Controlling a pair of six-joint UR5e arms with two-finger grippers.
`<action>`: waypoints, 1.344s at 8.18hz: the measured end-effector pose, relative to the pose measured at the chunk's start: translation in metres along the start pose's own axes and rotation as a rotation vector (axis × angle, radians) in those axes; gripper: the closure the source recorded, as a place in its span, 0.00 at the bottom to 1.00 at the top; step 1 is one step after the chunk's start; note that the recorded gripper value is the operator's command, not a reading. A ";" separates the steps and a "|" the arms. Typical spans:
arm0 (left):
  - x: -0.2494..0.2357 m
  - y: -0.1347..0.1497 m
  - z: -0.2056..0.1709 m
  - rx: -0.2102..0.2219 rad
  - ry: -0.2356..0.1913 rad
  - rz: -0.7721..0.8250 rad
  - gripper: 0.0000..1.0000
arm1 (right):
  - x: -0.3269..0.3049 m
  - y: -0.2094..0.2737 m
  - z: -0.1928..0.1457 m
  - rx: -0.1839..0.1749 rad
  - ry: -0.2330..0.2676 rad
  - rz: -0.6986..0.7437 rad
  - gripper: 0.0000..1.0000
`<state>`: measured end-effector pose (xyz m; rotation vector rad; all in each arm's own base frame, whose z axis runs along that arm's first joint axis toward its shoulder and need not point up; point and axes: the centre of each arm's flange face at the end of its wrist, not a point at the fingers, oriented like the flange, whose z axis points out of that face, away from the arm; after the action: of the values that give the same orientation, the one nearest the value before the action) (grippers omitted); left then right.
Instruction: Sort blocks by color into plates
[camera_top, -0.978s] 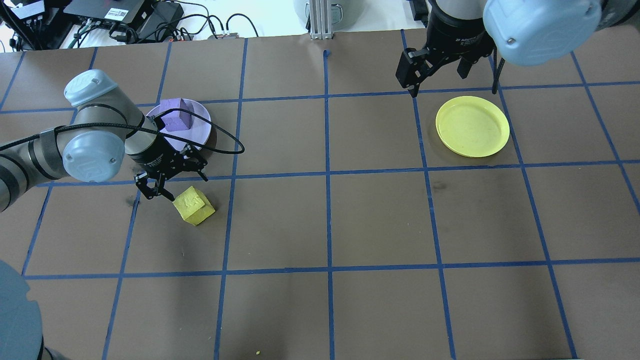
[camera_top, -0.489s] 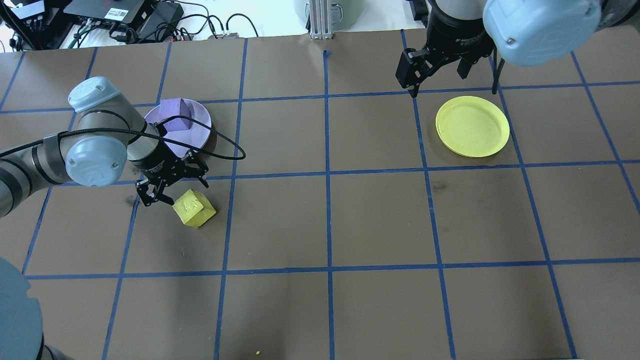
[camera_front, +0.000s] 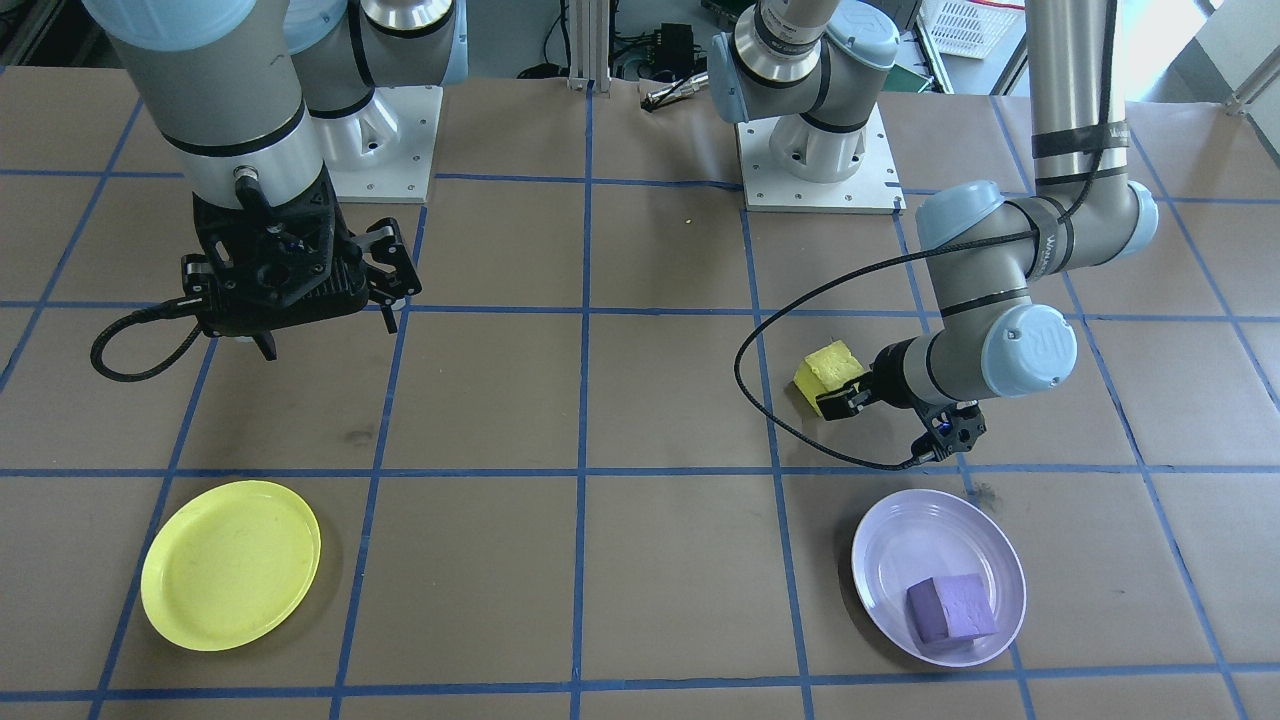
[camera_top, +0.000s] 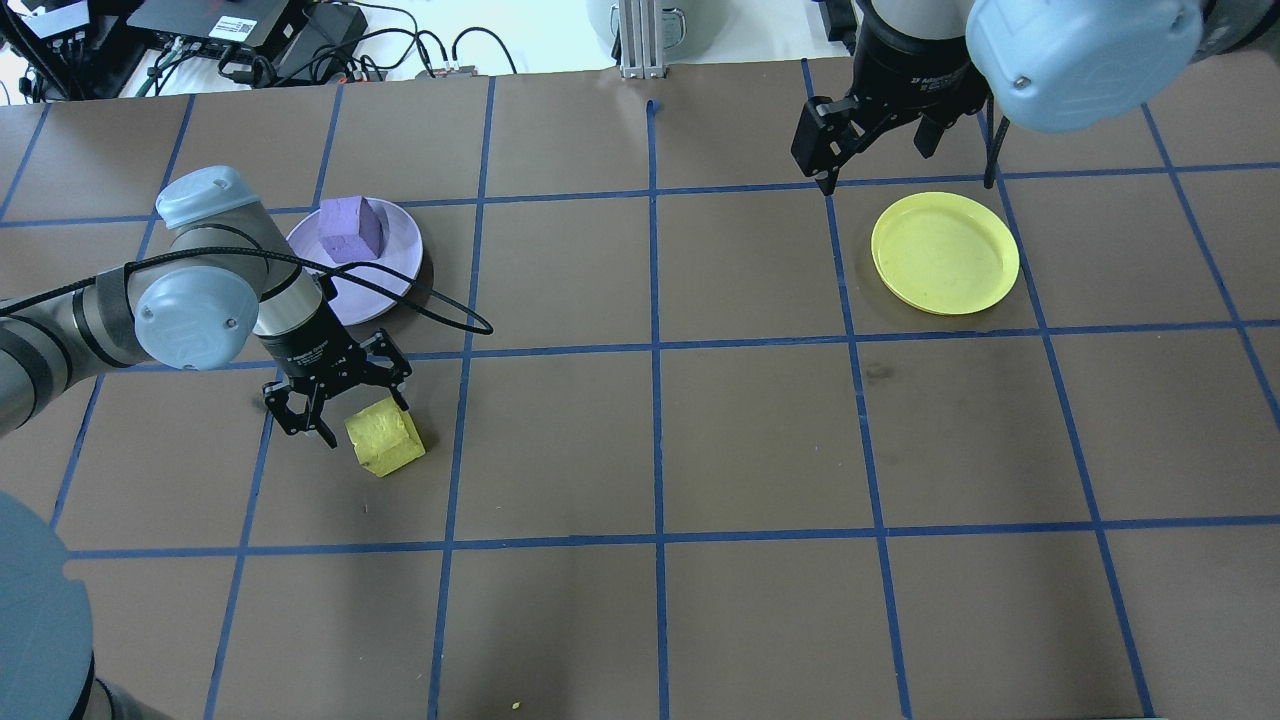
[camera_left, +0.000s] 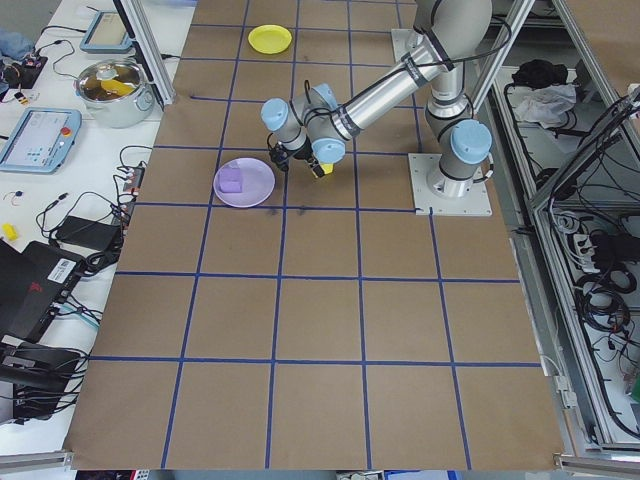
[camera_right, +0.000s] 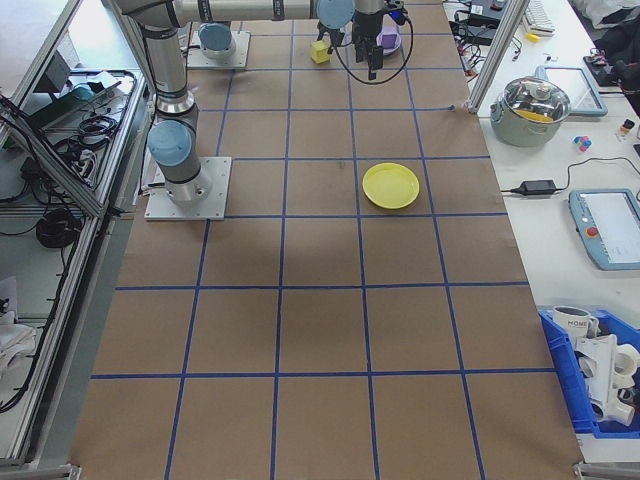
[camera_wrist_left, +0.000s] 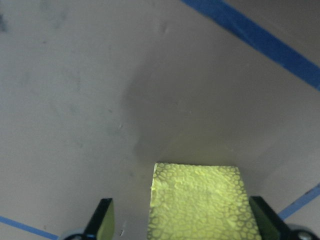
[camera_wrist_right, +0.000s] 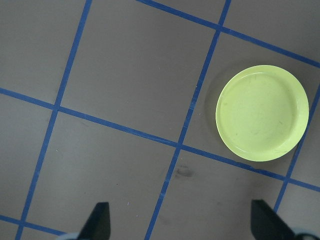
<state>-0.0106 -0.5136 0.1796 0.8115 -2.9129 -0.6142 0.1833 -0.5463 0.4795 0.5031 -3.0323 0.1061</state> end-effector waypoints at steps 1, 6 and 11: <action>0.000 0.001 0.001 -0.004 -0.005 0.001 0.06 | 0.000 0.000 0.000 0.000 0.000 0.000 0.00; 0.006 0.004 0.006 -0.021 -0.014 0.049 1.00 | 0.000 0.000 0.000 0.000 0.000 -0.001 0.00; 0.072 0.062 -0.008 0.042 -0.010 0.206 1.00 | 0.000 0.000 0.000 0.000 0.000 0.000 0.00</action>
<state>-0.1012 -0.5044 0.2071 0.5033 -2.9751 -0.5416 0.1831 -0.5464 0.4796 0.5026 -3.0324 0.1064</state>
